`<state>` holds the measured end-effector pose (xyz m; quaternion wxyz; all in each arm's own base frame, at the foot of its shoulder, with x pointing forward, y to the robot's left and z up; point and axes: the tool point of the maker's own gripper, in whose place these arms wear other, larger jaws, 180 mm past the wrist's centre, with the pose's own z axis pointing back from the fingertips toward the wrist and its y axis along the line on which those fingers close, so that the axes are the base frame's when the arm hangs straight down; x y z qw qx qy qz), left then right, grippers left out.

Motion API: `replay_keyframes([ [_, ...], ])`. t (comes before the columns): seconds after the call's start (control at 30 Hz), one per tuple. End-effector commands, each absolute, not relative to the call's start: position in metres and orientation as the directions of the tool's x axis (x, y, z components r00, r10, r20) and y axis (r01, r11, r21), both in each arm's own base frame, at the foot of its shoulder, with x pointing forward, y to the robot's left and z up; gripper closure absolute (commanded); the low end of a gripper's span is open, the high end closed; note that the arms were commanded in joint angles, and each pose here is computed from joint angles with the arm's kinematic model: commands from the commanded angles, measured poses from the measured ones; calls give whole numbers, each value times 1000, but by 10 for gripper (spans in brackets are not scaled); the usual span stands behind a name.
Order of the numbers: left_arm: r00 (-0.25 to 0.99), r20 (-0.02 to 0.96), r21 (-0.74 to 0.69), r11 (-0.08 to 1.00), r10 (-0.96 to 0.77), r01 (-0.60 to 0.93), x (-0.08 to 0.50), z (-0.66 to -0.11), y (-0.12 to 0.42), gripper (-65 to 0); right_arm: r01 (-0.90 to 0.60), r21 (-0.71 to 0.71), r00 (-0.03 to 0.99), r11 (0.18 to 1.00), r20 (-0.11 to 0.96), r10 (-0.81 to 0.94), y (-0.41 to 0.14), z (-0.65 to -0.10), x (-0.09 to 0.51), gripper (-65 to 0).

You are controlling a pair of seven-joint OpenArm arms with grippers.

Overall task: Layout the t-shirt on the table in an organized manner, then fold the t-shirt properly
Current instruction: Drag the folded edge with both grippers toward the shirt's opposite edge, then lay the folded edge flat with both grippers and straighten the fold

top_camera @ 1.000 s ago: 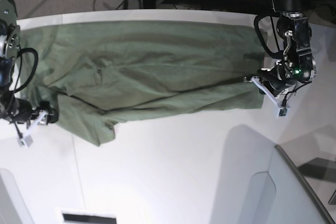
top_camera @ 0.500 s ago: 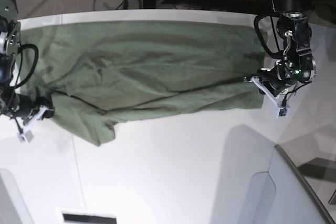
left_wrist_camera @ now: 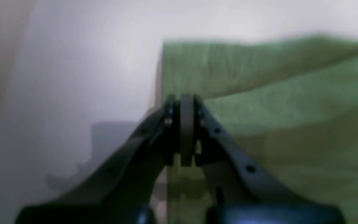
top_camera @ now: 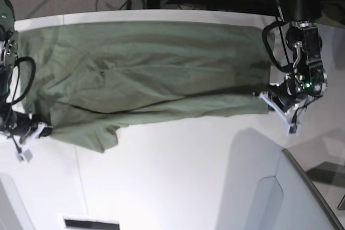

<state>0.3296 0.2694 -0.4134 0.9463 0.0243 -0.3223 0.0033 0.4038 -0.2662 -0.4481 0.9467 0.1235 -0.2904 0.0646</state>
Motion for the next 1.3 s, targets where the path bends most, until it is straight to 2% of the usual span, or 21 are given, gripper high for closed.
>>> replay_keyframes([
  [0.0, 744, 668, 58, 998, -19, -27, 348, -390, 275, 0, -230, 153, 763, 961, 641, 80, -271, -416, 431, 0],
  [0.2, 705, 709, 60, 998, -23, -27, 367, -369, 274, 0, -331, 52, 700, 942, 683, 208, -259, -390, 451, 0],
  [0.37, 692, 722, 58, 998, -22, -29, 373, -363, 274, 0, -329, 46, 691, 943, 692, 207, -261, -384, 456, 0],
  [0.63, 677, 735, 75, 997, -32, -34, 382, -352, 282, 0, -293, 0, 685, 956, 698, 210, -295, -369, 457, 0],
  [0.97, 681, 731, 95, 995, -46, -36, 378, -351, 290, 0, -307, -45, 740, 950, 616, 269, -307, -381, 433, 0],
  [1.13, 719, 693, 99, 995, -47, -30, 358, -370, 292, 0, -359, -104, 748, 928, 562, 352, -302, -386, 412, 0],
  [1.27, 751, 658, 105, 994, -51, -24, 340, -386, 294, 0, -318, -107, 783, 942, 531, 324, -316, -389, 392, 0],
])
